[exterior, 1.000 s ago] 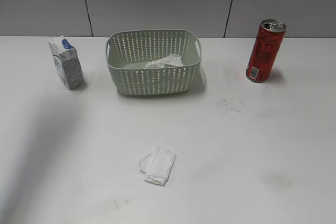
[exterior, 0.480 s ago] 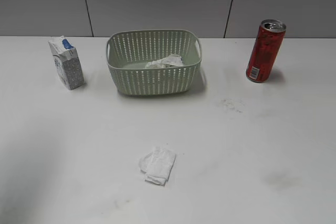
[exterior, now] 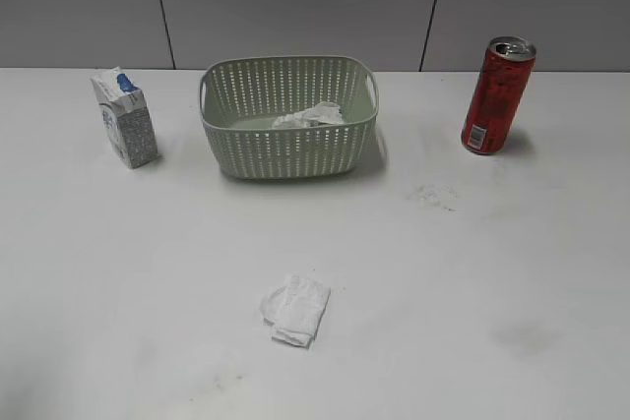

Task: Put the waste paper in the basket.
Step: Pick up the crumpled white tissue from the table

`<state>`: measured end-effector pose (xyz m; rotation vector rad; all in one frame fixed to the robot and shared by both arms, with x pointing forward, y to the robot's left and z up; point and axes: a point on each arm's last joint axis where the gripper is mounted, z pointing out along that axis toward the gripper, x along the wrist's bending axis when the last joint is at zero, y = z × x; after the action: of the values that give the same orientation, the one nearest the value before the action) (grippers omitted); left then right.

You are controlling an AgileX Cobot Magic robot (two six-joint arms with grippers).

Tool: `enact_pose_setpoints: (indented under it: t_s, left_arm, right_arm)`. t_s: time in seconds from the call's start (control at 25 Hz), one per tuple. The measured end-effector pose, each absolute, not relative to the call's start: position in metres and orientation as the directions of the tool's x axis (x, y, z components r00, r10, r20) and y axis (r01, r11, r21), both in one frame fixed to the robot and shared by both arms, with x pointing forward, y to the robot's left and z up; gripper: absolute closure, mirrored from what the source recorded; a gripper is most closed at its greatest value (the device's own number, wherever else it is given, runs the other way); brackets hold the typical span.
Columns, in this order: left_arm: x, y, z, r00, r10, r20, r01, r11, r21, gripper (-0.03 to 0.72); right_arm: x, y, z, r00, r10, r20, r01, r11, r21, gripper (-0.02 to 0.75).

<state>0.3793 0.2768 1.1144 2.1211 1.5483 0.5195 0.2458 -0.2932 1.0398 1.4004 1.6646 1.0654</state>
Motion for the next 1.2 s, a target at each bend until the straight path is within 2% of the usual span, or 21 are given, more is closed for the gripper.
enact_pose_setpoints:
  t_s: [0.32,0.56,0.84,1.04,1.2]
  left_arm:
    - [0.331,0.283,1.074,0.280,0.959,0.038,0.740,-0.241,0.628,0.121]
    - [0.300,0.287,1.058,0.237,0.971,0.015,0.688,-0.179,0.703,0.121]
    - [0.273,0.292,1.061,0.205,0.979,0.015,0.587,-0.135,0.798,0.121]
    - [0.258,0.296,1.056,0.180,0.983,0.026,0.548,-0.122,0.827,0.121]
    - [0.241,0.299,1.056,0.174,0.984,0.032,0.465,-0.111,0.879,0.121]
  right_arm:
    - [0.246,-0.293,1.040,-0.166,0.986,-0.007,0.406,0.075,0.911,0.147]
    - [0.246,-0.293,1.040,-0.166,0.986,-0.007,0.406,0.075,0.911,0.147]
    - [0.246,-0.293,1.040,-0.166,0.986,-0.007,0.406,0.075,0.911,0.147]
    - [0.246,-0.293,1.040,-0.166,0.986,-0.007,0.406,0.075,0.911,0.147]
    - [0.246,-0.293,1.040,-0.166,0.986,-0.007,0.406,0.075,0.911,0.147]
